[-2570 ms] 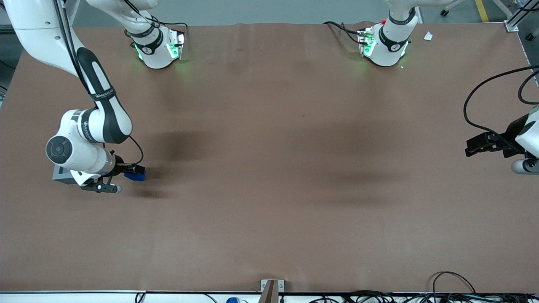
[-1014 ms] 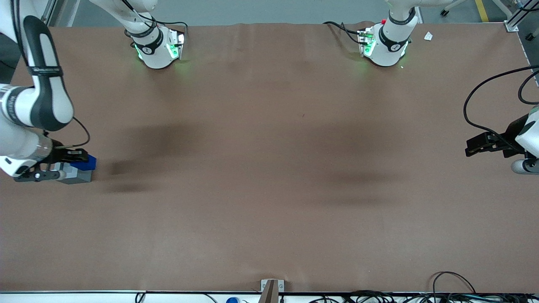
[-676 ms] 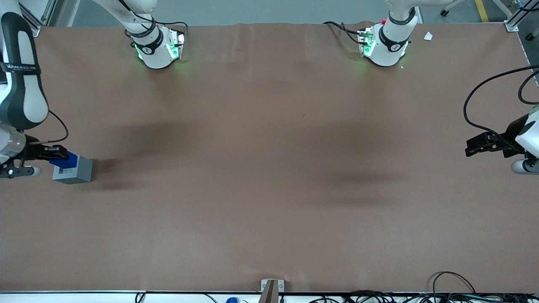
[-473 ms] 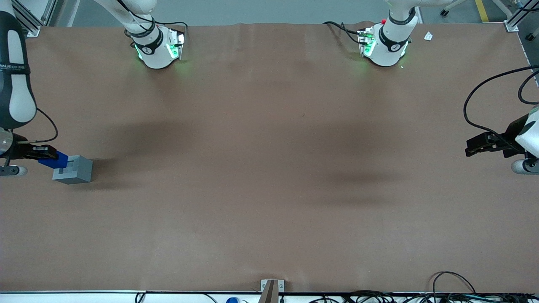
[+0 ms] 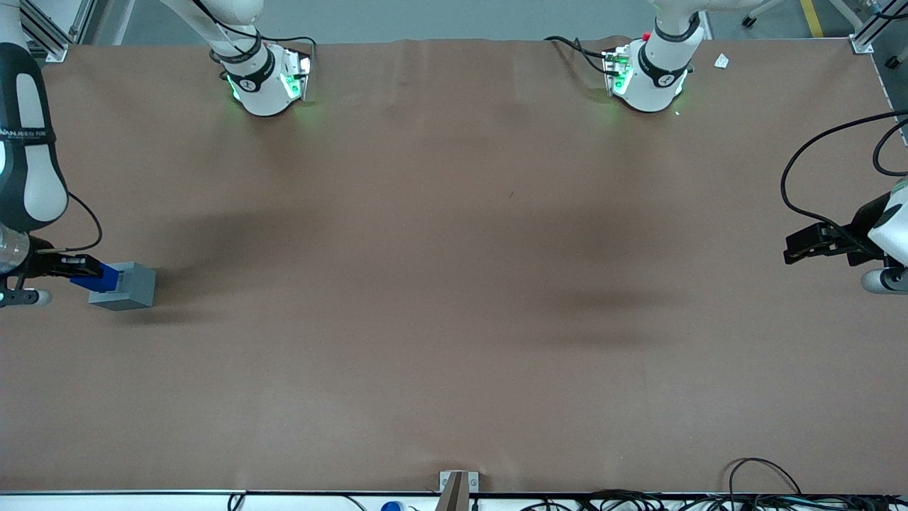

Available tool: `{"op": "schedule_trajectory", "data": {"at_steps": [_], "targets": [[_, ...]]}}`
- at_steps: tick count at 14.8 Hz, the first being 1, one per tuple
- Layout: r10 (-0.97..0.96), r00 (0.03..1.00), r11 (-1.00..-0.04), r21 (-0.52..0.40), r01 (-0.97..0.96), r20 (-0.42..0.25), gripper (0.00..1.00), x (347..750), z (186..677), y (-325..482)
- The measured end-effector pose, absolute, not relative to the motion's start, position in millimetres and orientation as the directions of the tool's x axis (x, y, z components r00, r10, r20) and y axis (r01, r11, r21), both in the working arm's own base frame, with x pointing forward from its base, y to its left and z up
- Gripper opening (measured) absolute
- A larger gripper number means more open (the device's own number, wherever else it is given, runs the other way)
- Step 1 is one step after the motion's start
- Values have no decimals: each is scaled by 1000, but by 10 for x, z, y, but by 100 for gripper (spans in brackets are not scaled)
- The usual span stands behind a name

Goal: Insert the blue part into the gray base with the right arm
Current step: 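Lower the blue block into the gray base's opening and press it in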

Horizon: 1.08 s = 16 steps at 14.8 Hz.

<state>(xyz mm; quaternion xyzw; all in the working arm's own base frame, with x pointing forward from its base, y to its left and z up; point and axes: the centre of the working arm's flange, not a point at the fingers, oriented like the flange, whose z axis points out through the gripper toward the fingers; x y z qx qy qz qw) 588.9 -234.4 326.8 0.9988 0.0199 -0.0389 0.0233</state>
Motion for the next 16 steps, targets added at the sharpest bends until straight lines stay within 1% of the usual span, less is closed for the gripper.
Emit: {"op": "schedule_trajectory", "data": {"at_steps": [3, 16], "targets": [[46, 996, -998, 40, 49, -82, 51, 5878, 3168, -2409], [37, 995, -999, 21, 39, -98, 51, 5843, 3050, -2457]]}}
